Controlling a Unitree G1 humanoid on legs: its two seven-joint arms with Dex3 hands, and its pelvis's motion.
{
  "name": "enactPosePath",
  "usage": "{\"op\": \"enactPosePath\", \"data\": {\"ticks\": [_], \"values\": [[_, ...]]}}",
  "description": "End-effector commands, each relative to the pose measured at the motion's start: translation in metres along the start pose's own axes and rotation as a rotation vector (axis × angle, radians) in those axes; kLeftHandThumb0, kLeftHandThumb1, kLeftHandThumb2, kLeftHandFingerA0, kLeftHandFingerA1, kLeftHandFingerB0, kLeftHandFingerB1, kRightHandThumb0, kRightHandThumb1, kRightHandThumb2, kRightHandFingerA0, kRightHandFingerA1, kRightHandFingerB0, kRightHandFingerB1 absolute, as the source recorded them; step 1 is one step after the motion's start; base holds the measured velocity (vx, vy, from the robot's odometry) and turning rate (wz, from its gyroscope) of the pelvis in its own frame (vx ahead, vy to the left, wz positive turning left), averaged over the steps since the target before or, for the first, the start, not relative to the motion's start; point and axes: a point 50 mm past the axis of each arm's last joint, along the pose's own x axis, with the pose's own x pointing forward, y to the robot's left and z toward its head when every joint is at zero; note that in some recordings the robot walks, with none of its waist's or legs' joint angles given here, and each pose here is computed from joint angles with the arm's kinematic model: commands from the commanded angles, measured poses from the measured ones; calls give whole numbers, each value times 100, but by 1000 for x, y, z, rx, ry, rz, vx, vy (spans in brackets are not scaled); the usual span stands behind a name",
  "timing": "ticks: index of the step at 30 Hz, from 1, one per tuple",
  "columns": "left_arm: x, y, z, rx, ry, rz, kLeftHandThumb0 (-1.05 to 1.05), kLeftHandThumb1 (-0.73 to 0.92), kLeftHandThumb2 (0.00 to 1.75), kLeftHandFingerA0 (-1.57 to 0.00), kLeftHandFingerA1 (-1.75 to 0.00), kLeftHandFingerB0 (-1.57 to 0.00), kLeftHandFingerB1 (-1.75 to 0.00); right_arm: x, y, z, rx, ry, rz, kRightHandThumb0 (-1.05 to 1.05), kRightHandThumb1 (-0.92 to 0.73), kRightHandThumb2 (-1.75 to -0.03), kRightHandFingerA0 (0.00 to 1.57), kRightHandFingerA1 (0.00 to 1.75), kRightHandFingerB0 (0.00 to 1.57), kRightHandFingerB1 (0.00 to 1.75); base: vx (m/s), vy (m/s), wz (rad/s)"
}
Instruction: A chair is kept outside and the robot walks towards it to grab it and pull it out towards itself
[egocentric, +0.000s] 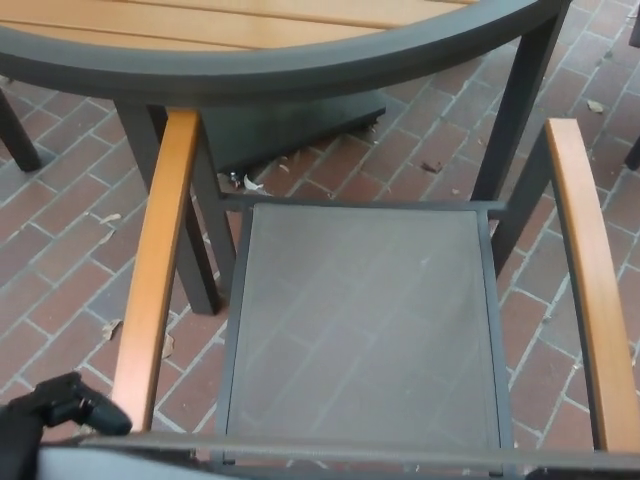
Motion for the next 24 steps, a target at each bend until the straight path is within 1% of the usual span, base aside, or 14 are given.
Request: {"op": "enactPosePath", "data": {"ticks": [1, 5, 6, 10, 12, 13, 14, 16, 17, 20, 21, 22, 23, 24], "values": [[-39, 7, 12, -74, -119, -55, -13, 31, 145, -115, -173, -101, -159, -42, 9, 8, 7, -152, 109, -24, -84, -76, 88, 175, 72, 160, 0, 0, 0], [-52, 7, 8, -128, -84, -35, -12, 31, 144, -116, -172, -102, -157, -50, 8, 7, 11, -162, 101, -23, -83, -78, 87, 175, 71, 160, 0, 0, 0], [-62, 6, 6, -145, -62, -24, -8, 27, 148, -111, -174, -93, -168, -55, 9, 7, 13, -158, 97, -26, -82, -77, 87, 175, 72, 159, 0, 0, 0], [-99, 2, -2, -203, 1, 3, -7, 30, 150, -111, -175, -89, -172, -73, 9, 5, 29, -142, 75, -29, -85, -72, 88, 175, 72, 160, 0, 0, 0], [-121, 0, -9, -229, 70, 6, -4, 28, 156, -111, -175, -91, -168, -86, 9, 2, 21, -168, 59, -24, -83, -77, 88, 175, 74, 158, 0, 0, 0], [-130, -2, -12, -251, 103, 3, -2, 32, 159, -112, -175, -96, -154, -90, 9, 1, 18, -161, 53, -24, -82, -77, 86, 175, 72, 161, 0, 0, 0], [-139, -5, -14, -274, 134, -1, -2, 32, 159, -112, -175, -96, -154, -94, 9, -1, 16, -150, 48, -24, -82, -77, 86, 175, 72, 161, 0, 0, 0], [-146, -6, -15, -278, 135, -5, -6, 30, 152, -113, -175, -94, -163, -94, 8, -3, 45, -139, 50, -19, -75, -93, 90, 175, 74, 158, 0, 0, 0], [-148, -6, -16, -317, 136, -2, -1, 65, 131, -124, -128, -120, -124, -92, 6, -3, 59, -134, 42, -25, -83, -80, 91, 175, 75, 157, 0, 0, 0], [-145, -5, -16, -360, 149, 4, -1, 63, 131, -124, -128, -121, -125, -87, 2, 0, 57, -131, 31, -22, -81, -81, 87, 175, 73, 157, 0, 0, 0], [-140, -3, -13, -353, 116, -5, -10, 49, 123, -94, -175, -80, -142, -84, 1, 4, 27, -155, 13, -17, -73, -89, 77, 170, 68, 145, 0, 0, 0], [-135, 1, -9, -347, 74, -15, -10, 49, 123, -94, -175, -80, -142, -81, -1, 8, -8, -187, -10, -17, -73, -89, 77, 170, 68, 145, 0, 0, 0], [-132, 3, -6, -339, 59, -14, -19, 67, 92, -86, -169, -68, -112, -78, -2, 9, -14, -197, -15, -16, -78, -82, 77, 167, 73, 115, 0, 0, 11], [-130, 5, -4, -332, 50, -10, -19, 67, 92, -86, -169, -68, -112, -76, -3, 10, -14, -203, -14, -16, -78, -82, 77, 167, 73, 115, 0, 0, 9]]}}
